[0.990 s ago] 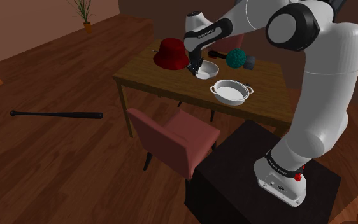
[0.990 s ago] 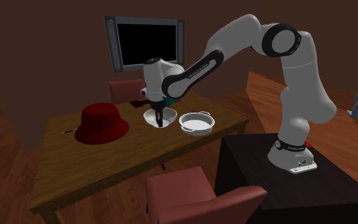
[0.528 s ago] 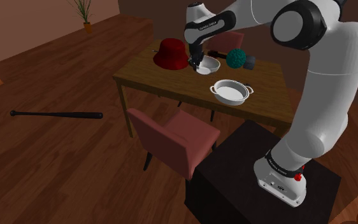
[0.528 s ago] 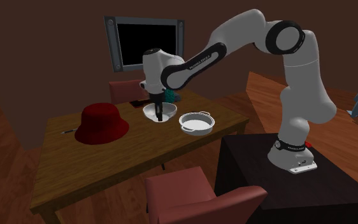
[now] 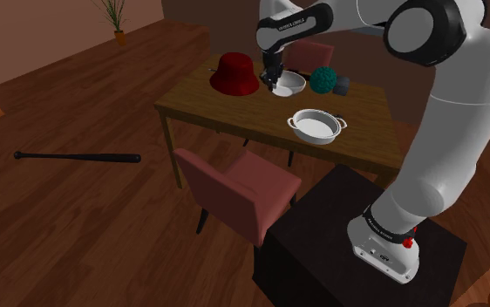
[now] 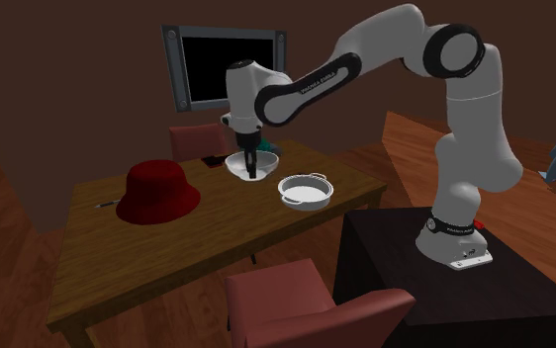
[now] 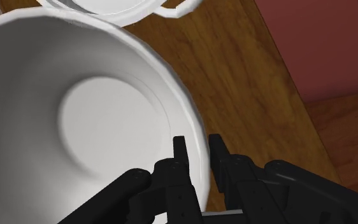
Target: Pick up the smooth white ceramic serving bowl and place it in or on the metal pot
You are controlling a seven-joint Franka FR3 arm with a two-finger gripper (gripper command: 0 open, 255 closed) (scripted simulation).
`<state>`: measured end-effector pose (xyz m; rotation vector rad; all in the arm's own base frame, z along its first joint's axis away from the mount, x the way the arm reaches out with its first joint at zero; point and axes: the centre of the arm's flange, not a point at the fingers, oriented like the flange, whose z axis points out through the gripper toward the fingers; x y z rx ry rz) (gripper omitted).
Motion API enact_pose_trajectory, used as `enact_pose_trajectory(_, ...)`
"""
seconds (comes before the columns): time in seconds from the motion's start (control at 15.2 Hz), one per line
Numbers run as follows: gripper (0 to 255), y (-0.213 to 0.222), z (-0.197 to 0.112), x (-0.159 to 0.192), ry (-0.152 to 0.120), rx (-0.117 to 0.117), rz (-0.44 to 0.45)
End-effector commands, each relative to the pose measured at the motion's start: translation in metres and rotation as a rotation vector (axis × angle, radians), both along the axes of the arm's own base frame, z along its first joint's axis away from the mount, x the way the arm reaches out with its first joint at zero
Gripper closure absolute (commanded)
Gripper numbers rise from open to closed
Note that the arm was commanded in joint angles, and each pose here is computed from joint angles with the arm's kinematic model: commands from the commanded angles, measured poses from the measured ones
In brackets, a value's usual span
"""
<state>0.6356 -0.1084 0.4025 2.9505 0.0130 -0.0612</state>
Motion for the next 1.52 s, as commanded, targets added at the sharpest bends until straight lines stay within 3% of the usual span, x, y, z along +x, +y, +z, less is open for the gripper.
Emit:
enact_pose_trajectory(0.0, 255, -0.003, 0.003, -0.024, -0.001, 0.000, 0.000)
enact_pose_trajectory(0.92, 255, -0.025, 0.024, -0.206, -0.001, 0.000, 0.000)
enact_pose_trajectory(1.45, 255, -0.025, -0.018, -0.206, -0.001, 0.000, 0.000)
